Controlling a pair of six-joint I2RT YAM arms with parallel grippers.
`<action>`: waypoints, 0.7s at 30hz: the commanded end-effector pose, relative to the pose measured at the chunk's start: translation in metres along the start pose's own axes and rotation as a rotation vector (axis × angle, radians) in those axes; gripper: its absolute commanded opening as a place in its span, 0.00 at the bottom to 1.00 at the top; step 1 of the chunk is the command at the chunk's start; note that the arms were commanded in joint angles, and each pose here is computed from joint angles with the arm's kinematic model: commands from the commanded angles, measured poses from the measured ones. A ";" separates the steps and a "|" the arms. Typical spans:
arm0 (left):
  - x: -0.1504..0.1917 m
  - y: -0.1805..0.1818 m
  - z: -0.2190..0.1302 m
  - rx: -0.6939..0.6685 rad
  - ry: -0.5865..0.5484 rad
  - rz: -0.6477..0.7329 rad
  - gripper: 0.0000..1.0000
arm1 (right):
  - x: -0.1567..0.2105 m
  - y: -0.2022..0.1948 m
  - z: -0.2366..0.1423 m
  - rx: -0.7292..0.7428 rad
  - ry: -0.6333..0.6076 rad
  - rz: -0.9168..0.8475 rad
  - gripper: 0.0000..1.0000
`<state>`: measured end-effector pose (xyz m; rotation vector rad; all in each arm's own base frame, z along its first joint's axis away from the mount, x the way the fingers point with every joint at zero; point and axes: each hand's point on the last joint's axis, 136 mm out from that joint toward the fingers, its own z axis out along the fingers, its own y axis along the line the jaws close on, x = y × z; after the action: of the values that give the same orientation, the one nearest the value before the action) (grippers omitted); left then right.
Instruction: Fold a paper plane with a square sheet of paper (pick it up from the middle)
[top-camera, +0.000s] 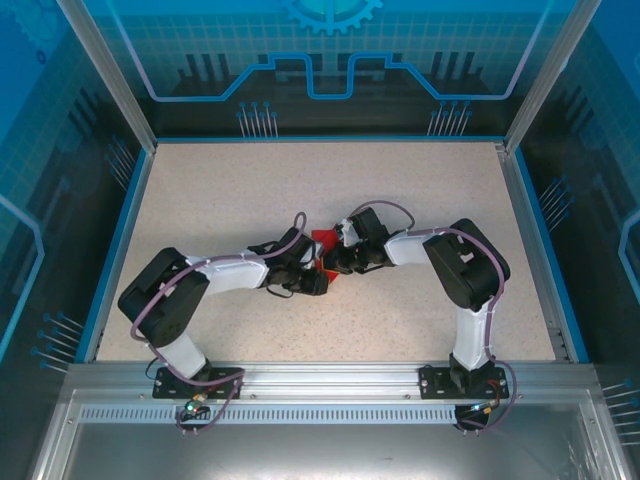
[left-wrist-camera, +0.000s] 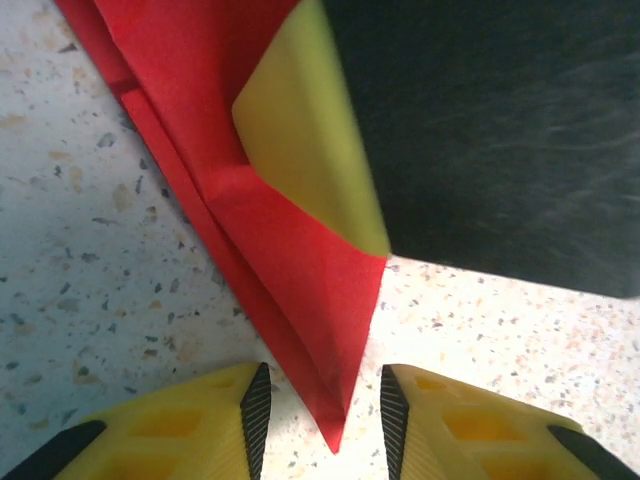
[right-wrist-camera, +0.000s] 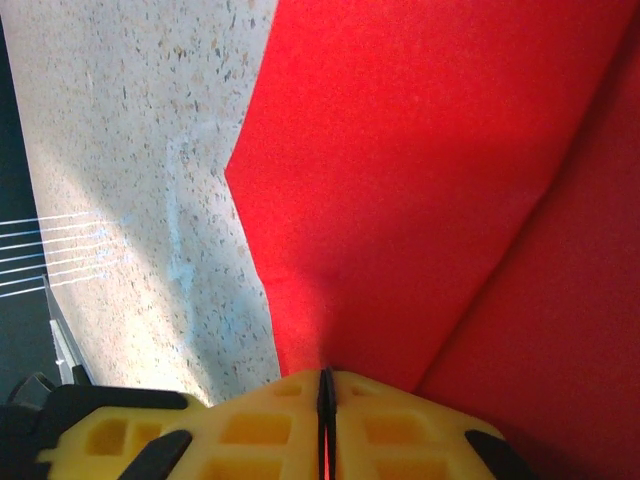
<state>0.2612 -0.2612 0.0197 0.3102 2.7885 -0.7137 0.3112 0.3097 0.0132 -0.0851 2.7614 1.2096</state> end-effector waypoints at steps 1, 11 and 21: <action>-0.003 0.001 0.006 -0.046 0.017 0.016 0.36 | 0.021 -0.050 0.013 0.127 0.049 0.085 0.11; 0.003 0.029 0.014 -0.226 0.048 0.030 0.19 | 0.018 -0.050 0.010 0.112 0.037 0.091 0.11; 0.013 0.025 0.020 -0.175 0.076 0.022 0.14 | 0.017 -0.050 0.005 0.110 0.028 0.087 0.11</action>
<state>0.2681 -0.2532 0.0114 0.3081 2.8446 -0.5003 0.3130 0.3103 0.0142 -0.0871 2.7357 1.2607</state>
